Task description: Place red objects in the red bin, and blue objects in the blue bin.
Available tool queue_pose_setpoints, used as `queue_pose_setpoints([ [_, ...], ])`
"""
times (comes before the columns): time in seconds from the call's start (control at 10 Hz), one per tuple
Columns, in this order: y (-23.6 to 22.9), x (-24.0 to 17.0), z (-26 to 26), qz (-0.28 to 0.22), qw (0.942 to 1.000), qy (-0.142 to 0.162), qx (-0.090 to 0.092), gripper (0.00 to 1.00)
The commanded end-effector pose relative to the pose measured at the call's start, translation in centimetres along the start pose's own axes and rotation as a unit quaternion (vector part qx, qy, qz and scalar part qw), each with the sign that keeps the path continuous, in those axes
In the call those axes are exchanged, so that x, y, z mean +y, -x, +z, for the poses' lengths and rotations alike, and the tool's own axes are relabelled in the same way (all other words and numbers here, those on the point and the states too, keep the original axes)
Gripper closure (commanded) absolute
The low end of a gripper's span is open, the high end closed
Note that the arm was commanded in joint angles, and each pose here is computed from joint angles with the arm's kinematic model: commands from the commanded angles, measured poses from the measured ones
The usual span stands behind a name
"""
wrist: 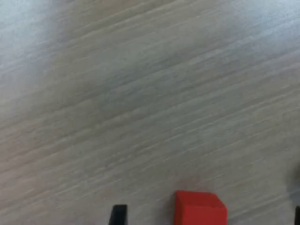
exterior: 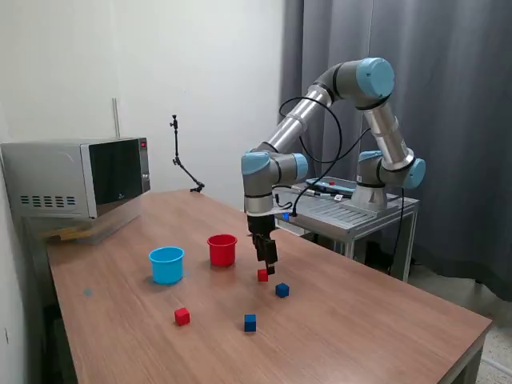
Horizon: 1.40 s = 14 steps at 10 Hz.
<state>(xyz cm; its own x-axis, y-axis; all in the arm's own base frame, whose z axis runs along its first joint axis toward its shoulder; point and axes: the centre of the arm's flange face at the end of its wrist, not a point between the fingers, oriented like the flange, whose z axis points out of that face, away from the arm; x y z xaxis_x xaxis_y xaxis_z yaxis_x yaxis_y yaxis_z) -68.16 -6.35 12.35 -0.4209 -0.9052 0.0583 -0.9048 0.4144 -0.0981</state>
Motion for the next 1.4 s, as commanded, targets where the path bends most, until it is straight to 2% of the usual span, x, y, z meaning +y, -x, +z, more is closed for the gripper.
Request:
queue_pose_setpoints([
  [0.0,-0.08,-0.09,0.99,0.0,1.0,-0.008,-0.001,0.0],
  [0.5,-0.11,-0.11,1.91,0.001,0.9999,-0.014,-0.002,0.0],
  [1.3,-0.45,0.22,1.59,-0.001,1.0,-0.007,-0.001,0.0],
])
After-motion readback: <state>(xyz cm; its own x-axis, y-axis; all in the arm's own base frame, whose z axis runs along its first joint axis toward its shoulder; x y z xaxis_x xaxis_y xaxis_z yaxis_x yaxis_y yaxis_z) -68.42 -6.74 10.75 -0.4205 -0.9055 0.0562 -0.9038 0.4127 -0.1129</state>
